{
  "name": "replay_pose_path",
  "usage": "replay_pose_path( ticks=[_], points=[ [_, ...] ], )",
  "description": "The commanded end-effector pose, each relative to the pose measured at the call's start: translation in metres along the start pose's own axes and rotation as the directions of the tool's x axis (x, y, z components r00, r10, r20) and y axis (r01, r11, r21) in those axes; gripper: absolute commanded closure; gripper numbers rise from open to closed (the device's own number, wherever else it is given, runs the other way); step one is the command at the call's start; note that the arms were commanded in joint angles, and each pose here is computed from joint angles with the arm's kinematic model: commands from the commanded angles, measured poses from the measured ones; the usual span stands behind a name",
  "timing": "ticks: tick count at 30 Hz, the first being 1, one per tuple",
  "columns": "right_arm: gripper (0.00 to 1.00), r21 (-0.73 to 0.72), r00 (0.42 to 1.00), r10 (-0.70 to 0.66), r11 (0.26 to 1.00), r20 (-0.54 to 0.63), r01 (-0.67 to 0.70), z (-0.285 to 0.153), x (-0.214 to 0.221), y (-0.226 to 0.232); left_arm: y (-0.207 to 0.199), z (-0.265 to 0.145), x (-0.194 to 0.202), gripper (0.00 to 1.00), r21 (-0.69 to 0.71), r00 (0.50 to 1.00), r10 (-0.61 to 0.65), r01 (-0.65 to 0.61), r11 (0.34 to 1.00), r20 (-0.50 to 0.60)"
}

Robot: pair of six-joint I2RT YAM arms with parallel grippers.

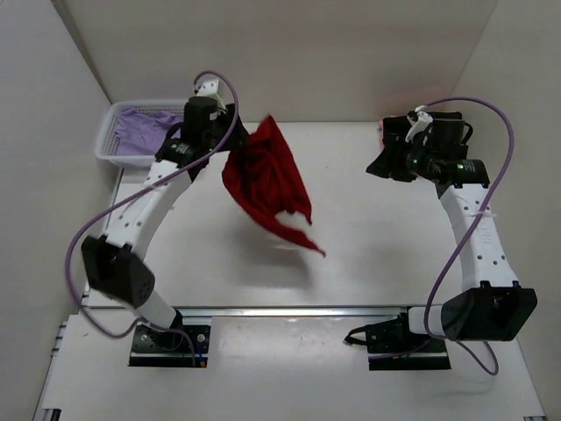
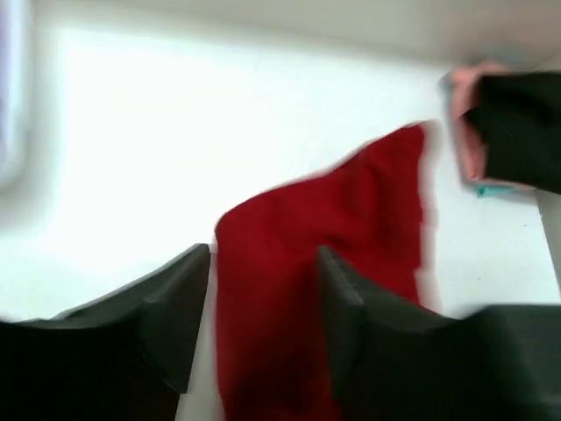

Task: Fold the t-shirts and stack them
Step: Move the tshirt to the center of the board, then flatten out the tshirt

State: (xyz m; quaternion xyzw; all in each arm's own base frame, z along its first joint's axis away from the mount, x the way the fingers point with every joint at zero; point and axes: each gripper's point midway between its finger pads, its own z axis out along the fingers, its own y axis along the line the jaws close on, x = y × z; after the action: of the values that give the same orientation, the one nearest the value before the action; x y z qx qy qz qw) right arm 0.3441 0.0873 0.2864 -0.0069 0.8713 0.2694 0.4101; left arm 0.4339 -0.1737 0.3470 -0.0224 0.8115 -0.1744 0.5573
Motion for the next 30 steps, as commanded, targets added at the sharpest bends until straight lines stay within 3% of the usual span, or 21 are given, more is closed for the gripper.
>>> replay_pose_path(
  ticks=[1, 3, 5, 8, 10, 11, 12, 14, 16, 18, 21, 25, 30],
  points=[
    [0.57, -0.001, 0.997, -0.054, 0.999, -0.057, 0.054, 0.011, 0.010, 0.006, 0.028, 0.042, 0.070, 0.34, -0.039, 0.955, -0.211, 0.208, 0.977, -0.208],
    [0.40, -0.031, 0.992, -0.059, 0.998, -0.115, 0.056, 0.022, 0.026, 0.015, 0.035, 0.056, 0.090, 0.25, -0.040, 0.912, -0.300, 0.301, 0.953, -0.280],
    [0.32, -0.040, 0.985, -0.069, 0.997, -0.160, 0.064, 0.032, 0.040, 0.017, 0.037, 0.056, 0.113, 0.25, -0.034, 0.874, -0.323, 0.334, 0.942, -0.364],
    [0.29, -0.072, 0.970, -0.120, 0.992, -0.210, 0.107, 0.051, 0.058, 0.031, 0.041, 0.043, 0.142, 0.28, -0.031, 0.832, -0.343, 0.367, 0.930, -0.435],
    [0.43, -0.113, 0.958, -0.129, 0.988, -0.258, 0.103, 0.065, 0.076, 0.040, 0.036, 0.031, 0.154, 0.38, 0.004, 0.819, -0.340, 0.385, 0.923, -0.462],
    [0.48, -0.131, 0.950, -0.134, 0.986, -0.283, 0.100, 0.072, 0.086, 0.042, 0.038, 0.024, 0.168, 0.52, -0.003, 0.797, -0.352, 0.402, 0.916, -0.491],
    [0.51, -0.153, 0.943, -0.148, 0.983, -0.299, 0.105, 0.084, 0.093, 0.047, 0.044, 0.017, 0.182, 0.62, -0.027, 0.779, -0.369, 0.413, 0.910, -0.507],
    [0.47, -0.177, 0.923, -0.169, 0.978, -0.346, 0.113, 0.099, 0.114, 0.053, 0.052, 0.005, 0.197, 0.67, -0.062, 0.768, -0.387, 0.416, 0.907, -0.511],
    [0.44, -0.184, 0.895, -0.178, 0.977, -0.410, 0.110, 0.119, 0.138, 0.054, 0.064, -0.005, 0.217, 0.64, -0.117, 0.763, -0.385, 0.383, 0.916, -0.520],
    [0.41, -0.174, 0.881, -0.162, 0.980, -0.444, 0.092, 0.130, 0.153, 0.051, 0.079, -0.013, 0.238, 0.53, -0.190, 0.749, -0.386, 0.338, 0.922, -0.538],
    [0.36, -0.149, 0.857, -0.152, 0.985, -0.492, 0.089, 0.142, 0.176, 0.045, 0.095, -0.020, 0.257, 0.45, -0.260, 0.758, -0.362, 0.258, 0.930, -0.542],
    [0.36, -0.085, 0.828, -0.152, 0.988, -0.540, 0.125, 0.156, 0.197, 0.029, 0.111, -0.038, 0.292, 0.43, -0.362, 0.711, -0.385, 0.194, 0.912, -0.588],
    [0.38, -0.076, 0.782, -0.173, 0.984, -0.599, 0.159, 0.161, 0.229, 0.027, 0.108, -0.051, 0.333, 0.40, -0.379, 0.661, -0.411, 0.201, 0.903, -0.628]
  ],
)
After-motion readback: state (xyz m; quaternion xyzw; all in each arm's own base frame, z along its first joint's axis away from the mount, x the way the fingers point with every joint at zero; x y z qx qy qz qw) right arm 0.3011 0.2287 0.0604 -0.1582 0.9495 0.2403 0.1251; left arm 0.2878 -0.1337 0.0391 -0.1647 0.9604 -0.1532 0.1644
